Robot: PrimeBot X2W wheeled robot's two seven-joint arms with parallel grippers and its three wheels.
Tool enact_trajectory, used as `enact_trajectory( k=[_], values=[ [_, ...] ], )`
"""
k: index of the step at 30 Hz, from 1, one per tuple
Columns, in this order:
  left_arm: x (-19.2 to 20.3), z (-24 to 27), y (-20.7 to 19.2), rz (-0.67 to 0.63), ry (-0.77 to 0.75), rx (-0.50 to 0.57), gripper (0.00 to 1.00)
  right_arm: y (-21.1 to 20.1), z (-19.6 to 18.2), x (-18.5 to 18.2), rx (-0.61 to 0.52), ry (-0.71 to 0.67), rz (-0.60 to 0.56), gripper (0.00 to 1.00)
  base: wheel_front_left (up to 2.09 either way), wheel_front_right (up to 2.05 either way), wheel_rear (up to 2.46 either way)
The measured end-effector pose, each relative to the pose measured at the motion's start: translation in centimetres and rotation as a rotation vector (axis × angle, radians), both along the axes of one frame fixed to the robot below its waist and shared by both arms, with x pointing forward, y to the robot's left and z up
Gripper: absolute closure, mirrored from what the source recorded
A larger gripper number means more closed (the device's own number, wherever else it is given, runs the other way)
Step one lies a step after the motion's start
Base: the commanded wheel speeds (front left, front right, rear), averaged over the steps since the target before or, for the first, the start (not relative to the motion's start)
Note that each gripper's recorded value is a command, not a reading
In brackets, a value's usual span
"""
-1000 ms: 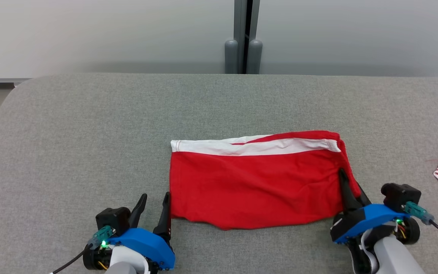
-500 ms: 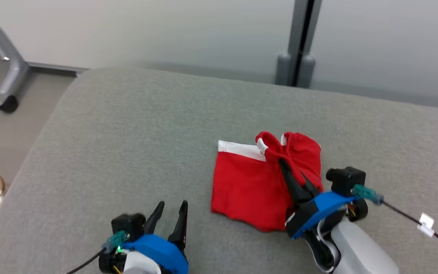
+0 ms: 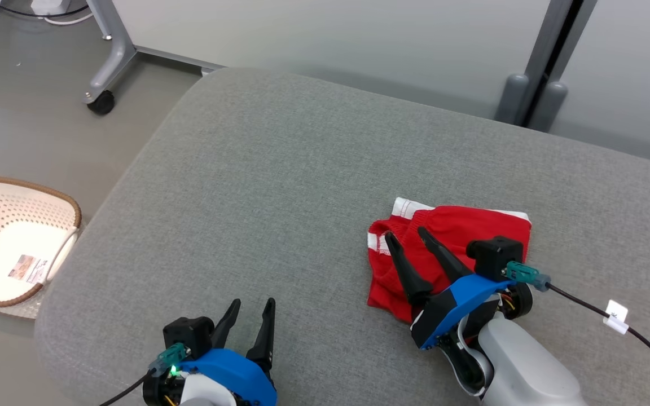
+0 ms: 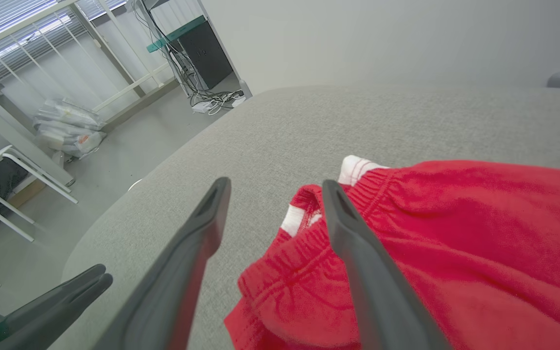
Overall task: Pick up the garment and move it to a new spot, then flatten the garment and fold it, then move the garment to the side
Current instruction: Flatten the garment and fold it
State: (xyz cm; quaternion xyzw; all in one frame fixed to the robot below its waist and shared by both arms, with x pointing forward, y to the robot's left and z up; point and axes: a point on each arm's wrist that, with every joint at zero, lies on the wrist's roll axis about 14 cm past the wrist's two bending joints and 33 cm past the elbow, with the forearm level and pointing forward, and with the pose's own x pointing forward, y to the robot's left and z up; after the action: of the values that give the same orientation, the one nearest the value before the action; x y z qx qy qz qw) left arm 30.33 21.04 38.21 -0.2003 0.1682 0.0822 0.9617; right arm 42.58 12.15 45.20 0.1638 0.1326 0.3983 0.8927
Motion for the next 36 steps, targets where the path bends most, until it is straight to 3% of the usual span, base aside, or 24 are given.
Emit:
enact_trajectory(
  k=[6,11,20,27,36],
  values=[
    [2.5,1.5,-0.7,-0.047,-0.056,0.038,0.00,-3.3,2.2,2.1,0.024,-0.079,-0.107,0.00,0.00,0.00,0.00],
    [5.5,4.3,-1.6,-0.095,-0.151,0.121,0.00,-11.0,2.1,4.1,-0.075,-0.171,-0.309,0.00,0.00,0.00,0.00],
    [7.0,5.1,-4.4,-0.180,-0.190,0.178,0.00,-21.9,0.6,2.3,-0.215,-0.175,-0.564,0.00,0.00,0.00,0.00],
    [6.9,4.8,-5.7,-0.218,-0.186,0.205,0.00,-25.8,-0.4,-0.3,-0.270,-0.148,-0.647,0.00,0.00,0.00,0.00],
    [4.6,3.4,-5.9,-0.236,-0.144,0.230,0.00,-27.7,-1.0,-3.8,-0.278,-0.116,-0.693,0.00,0.00,0.00,0.00]
  ],
)
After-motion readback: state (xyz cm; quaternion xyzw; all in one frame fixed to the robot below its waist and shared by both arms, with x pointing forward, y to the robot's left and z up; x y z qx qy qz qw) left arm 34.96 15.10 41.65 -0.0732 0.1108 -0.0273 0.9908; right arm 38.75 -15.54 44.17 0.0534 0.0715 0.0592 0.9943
